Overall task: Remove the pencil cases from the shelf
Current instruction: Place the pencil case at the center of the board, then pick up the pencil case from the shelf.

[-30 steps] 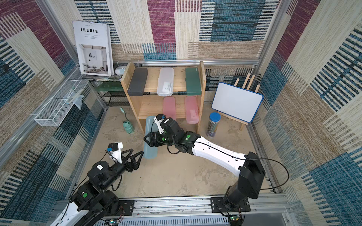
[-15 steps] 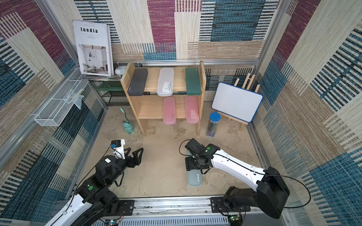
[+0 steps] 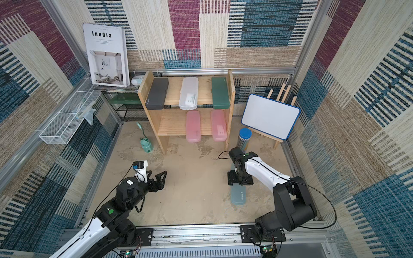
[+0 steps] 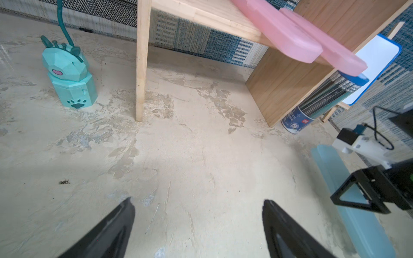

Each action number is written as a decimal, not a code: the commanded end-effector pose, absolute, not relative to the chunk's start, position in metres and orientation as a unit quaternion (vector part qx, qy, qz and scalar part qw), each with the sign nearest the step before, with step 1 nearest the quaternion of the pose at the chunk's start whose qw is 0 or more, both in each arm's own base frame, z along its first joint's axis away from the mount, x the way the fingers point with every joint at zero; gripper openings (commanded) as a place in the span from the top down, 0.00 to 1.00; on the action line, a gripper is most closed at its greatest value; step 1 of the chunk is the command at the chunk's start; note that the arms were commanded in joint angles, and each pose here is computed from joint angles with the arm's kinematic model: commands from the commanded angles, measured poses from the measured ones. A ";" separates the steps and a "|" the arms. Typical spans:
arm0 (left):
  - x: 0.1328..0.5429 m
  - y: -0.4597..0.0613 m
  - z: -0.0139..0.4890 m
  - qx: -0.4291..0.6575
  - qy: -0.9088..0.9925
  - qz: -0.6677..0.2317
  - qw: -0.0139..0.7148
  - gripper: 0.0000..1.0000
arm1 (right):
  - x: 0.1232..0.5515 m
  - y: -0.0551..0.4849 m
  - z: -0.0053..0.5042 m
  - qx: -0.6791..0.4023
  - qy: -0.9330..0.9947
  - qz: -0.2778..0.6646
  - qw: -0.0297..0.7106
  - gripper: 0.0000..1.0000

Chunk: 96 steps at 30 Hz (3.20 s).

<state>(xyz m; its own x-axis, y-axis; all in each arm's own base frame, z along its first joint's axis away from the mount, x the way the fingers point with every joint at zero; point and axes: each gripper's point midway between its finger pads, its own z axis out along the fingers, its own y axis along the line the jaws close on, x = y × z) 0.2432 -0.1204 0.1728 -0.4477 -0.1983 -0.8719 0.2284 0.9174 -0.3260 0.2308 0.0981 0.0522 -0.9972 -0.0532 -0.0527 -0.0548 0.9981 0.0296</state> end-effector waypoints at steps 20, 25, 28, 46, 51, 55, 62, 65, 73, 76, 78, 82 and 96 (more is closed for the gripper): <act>0.251 -0.134 0.194 0.004 0.810 -0.241 0.535 0.04 | 0.238 0.089 0.043 -0.024 1.000 0.014 0.009 0.01; 0.265 -0.168 0.224 -0.017 0.797 -0.330 0.506 0.01 | 0.271 0.089 0.116 -0.012 0.990 0.026 0.142 0.01; 0.279 -0.198 0.241 -0.019 0.793 -0.388 0.470 0.01 | 0.282 0.098 0.160 -0.005 0.967 0.079 0.243 0.01; 0.393 -0.277 0.259 -0.101 0.748 -0.502 0.422 0.02 | 0.299 0.102 0.245 -0.020 0.908 0.119 0.402 0.01; 0.406 -0.275 0.247 -0.111 0.755 -0.493 0.419 0.13 | 0.303 0.102 0.248 -0.024 0.906 0.113 0.407 0.00; 0.408 -0.277 0.247 -0.107 0.757 -0.490 0.419 0.26 | 0.304 0.104 0.249 -0.029 0.906 0.115 0.407 0.00; 0.408 -0.276 0.251 -0.100 0.762 -0.481 0.422 0.61 | 0.303 0.107 0.247 -0.031 0.906 0.126 0.403 0.01; 0.407 -0.276 0.252 -0.099 0.762 -0.483 0.421 0.69 | 0.302 0.108 0.247 -0.032 0.907 0.127 0.399 0.02; 0.380 -0.265 0.246 -0.085 0.775 -0.469 0.415 0.84 | 0.295 0.123 0.261 -0.045 0.896 0.175 0.406 0.05; 0.355 -0.259 0.247 -0.058 0.782 -0.457 0.419 0.87 | 0.288 0.147 0.272 -0.062 0.882 0.226 0.408 0.06; 0.333 -0.255 0.248 -0.027 0.786 -0.449 0.424 0.88 | 0.281 0.171 0.284 -0.085 0.867 0.267 0.411 0.05; 0.289 -0.248 0.248 0.029 0.783 -0.451 0.427 0.88 | 0.268 0.222 0.306 -0.134 0.840 0.321 0.417 0.00; 0.230 -0.196 0.243 0.011 0.776 -0.430 0.460 0.88 | 0.283 0.354 0.316 -0.182 0.820 0.411 0.354 0.01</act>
